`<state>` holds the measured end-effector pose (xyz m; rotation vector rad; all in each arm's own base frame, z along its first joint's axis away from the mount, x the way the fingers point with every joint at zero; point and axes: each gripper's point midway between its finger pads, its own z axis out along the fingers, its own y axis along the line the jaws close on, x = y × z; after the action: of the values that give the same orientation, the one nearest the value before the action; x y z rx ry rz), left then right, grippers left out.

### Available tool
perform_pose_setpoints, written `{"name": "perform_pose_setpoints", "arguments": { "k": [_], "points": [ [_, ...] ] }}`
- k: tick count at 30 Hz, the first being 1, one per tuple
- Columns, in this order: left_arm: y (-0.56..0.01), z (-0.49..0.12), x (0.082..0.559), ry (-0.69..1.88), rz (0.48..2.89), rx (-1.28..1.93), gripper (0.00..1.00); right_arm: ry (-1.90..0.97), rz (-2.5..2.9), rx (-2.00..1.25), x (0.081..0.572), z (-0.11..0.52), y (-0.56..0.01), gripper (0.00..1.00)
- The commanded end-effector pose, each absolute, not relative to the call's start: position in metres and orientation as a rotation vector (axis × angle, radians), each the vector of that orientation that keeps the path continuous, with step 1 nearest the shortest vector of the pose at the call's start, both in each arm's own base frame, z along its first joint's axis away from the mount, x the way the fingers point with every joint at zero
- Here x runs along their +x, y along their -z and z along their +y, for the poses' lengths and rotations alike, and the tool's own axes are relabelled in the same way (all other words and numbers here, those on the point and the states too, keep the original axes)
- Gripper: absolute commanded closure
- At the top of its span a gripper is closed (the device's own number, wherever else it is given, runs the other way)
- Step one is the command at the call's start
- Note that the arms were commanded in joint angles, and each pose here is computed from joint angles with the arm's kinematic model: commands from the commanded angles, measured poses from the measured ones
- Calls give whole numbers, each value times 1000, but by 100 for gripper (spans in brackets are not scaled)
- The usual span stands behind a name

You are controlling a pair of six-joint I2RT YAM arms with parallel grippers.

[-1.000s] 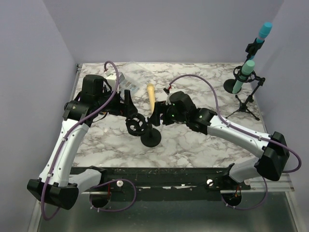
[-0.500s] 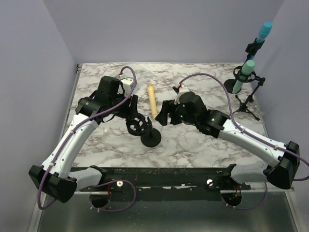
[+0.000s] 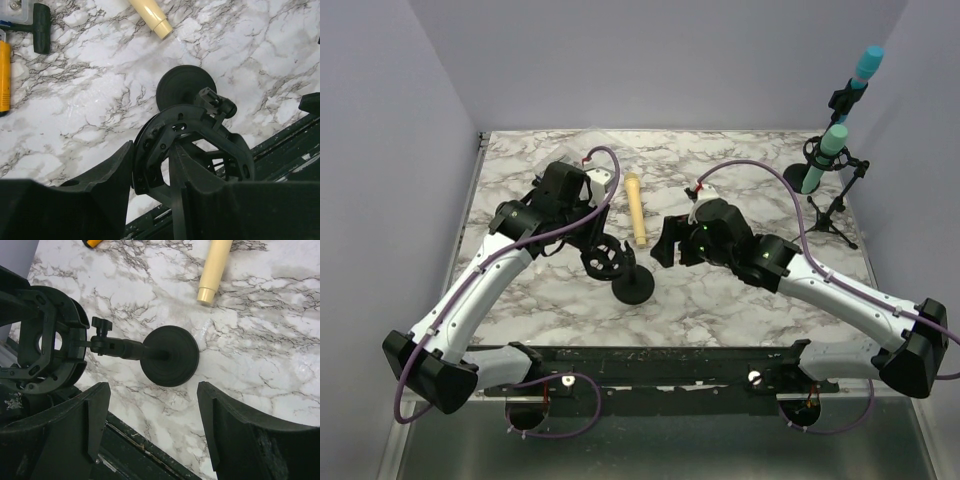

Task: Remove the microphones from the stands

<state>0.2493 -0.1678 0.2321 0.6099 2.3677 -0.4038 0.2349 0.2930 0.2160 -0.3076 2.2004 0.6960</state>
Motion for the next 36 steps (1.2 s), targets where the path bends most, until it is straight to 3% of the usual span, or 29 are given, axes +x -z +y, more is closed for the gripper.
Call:
{"name": "perform_pose_setpoints", "arguments": {
  "k": [1,4,7,8,18,24,36],
  "points": [
    [-224,-158,245,302,2403,629,70,-663,2207,-281,234,283,-213,22],
    [-228,-155,245,277,2396,606,77,-663,2208,-281,232,282,-212,22],
    [-236,-145,251,208,2372,530,99,-661,2207,-279,232,280,-211,22],
    [-239,-142,252,189,2364,507,100,-660,2209,-277,231,279,-210,22],
    [-271,-107,258,5,2318,299,100,-633,2202,-273,230,271,-210,22],
    [-278,-41,266,-294,2303,-54,100,-574,2198,-288,233,264,-211,21],
    [-281,61,246,-328,2170,-736,100,-500,2176,-319,238,254,-223,17]
  ]
}}
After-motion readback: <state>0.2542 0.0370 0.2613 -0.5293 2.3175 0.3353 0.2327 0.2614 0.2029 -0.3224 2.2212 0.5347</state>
